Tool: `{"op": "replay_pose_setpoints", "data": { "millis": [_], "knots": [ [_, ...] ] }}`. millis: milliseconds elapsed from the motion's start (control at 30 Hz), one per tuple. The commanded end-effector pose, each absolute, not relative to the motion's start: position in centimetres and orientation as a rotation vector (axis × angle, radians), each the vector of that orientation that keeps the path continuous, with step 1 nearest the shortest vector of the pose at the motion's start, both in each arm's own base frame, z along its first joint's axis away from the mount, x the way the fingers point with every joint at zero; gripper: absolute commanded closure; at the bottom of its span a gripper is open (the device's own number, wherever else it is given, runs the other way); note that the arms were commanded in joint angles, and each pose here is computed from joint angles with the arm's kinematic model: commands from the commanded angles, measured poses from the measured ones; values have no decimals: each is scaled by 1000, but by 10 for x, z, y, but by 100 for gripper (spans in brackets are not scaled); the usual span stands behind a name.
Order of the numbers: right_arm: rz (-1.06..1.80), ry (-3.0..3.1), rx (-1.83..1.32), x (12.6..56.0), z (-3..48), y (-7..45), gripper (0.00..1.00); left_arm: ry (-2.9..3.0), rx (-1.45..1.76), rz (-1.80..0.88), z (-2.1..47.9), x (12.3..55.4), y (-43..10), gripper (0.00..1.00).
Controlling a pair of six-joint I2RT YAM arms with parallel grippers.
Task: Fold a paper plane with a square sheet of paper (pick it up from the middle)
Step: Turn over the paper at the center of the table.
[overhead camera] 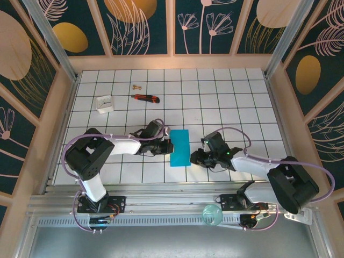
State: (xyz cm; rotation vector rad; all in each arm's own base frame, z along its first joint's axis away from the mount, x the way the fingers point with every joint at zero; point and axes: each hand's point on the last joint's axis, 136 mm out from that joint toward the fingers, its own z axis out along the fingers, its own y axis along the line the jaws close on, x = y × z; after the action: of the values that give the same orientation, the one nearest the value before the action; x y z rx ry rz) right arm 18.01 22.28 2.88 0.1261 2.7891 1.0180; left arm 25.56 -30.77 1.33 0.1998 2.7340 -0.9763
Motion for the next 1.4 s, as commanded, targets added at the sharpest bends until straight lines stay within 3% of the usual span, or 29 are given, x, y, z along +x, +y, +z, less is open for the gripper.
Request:
{"op": "replay_pose_setpoints", "data": {
  "millis": [0, 400, 833, 967, 1133, 1233, 1367],
  "knots": [
    [1032, 2758, 203, 183, 30, 225, 72, 2803, 204, -890, -12, 245, -293, 100],
    [1023, 2798, 206, 175, 16, 234, 71, 2811, 212, -877, -14, 241, -289, 100],
    [1165, 2685, 197, 182, 32, 245, 72, 2813, 222, -875, -12, 241, -288, 100],
    [1190, 2656, 232, 184, 34, 245, 77, 2821, 223, -871, -14, 239, -287, 100],
    [1166, 2643, 271, 187, 35, 241, 93, 2812, 221, -876, -10, 241, -289, 100],
    [1172, 2634, 285, 190, 41, 242, 100, 2770, 220, -920, 2, 246, -295, 91],
    [1241, 2607, 339, 194, 60, 248, 100, 2588, 244, -1058, 48, 256, -309, 66]
  ]
}}
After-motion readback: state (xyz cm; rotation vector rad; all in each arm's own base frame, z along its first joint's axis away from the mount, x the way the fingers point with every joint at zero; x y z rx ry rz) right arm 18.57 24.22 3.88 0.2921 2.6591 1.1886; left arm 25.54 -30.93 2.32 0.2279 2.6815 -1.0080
